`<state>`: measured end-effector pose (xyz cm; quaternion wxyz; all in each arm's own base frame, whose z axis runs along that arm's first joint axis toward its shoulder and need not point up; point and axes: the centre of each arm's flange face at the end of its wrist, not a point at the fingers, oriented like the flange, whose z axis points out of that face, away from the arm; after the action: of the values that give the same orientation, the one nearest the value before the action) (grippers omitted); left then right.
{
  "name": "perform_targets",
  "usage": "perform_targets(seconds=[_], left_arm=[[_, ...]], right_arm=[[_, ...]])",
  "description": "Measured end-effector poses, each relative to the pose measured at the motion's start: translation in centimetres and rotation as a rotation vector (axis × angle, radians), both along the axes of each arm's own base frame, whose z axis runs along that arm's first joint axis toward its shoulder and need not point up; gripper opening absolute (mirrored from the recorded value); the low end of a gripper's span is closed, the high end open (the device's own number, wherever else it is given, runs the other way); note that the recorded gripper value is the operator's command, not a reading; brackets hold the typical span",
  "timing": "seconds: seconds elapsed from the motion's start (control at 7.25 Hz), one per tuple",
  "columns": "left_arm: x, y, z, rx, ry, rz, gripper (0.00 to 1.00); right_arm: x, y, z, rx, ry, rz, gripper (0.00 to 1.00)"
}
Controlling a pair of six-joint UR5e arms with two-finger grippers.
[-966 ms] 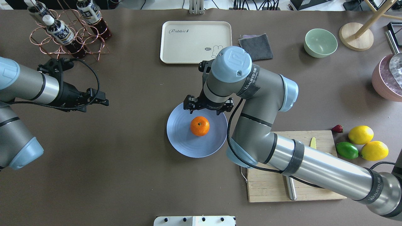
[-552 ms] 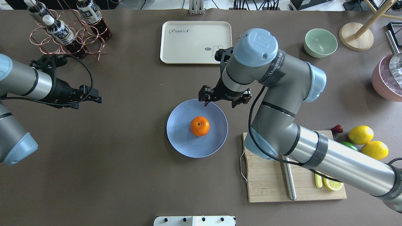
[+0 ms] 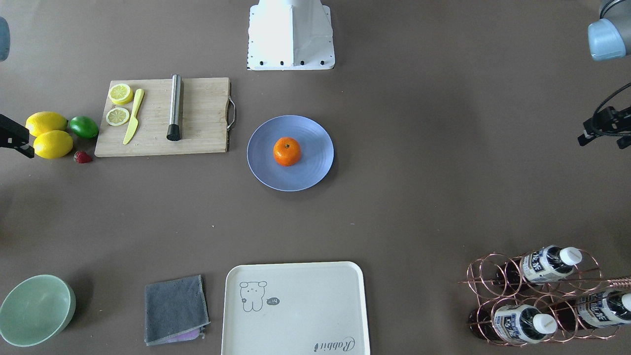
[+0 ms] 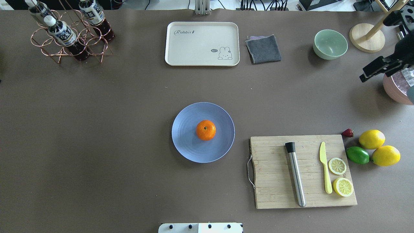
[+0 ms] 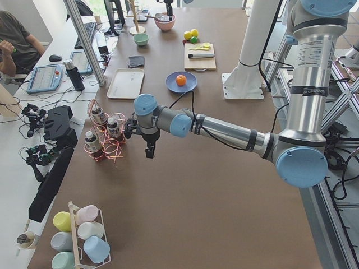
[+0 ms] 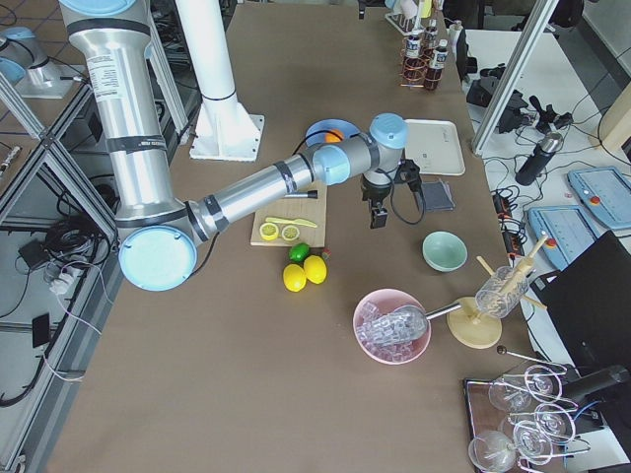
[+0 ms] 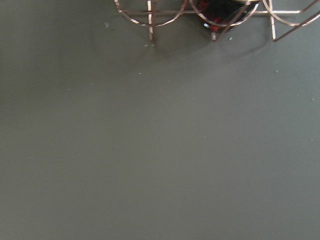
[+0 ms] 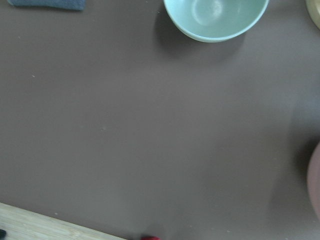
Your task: Pick orange to plate
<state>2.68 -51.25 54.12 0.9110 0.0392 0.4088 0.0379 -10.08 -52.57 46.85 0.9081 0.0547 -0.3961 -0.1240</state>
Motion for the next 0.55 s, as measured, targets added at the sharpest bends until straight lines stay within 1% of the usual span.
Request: perform_targets(seconds=[0.14,0.28,0.55], left_arm=[[-4.1,0.7,1.7,0.012,-0.014,0.028,0.97],[-6.8,1.5,2.7,0.015,-0.019,0.048,0.97],[-8.5,3.6,5.1,-0.017,-0.022,0.058,0.97]], right_arm=[[2.3,0.4,2.7,0.008,0.014,-0.017,1.00],[3.9,0.9,4.5,0.001,0.022,-0.016,1.00],[6.9,2.2,7.0,-0.030,0.030,0.021,1.00]])
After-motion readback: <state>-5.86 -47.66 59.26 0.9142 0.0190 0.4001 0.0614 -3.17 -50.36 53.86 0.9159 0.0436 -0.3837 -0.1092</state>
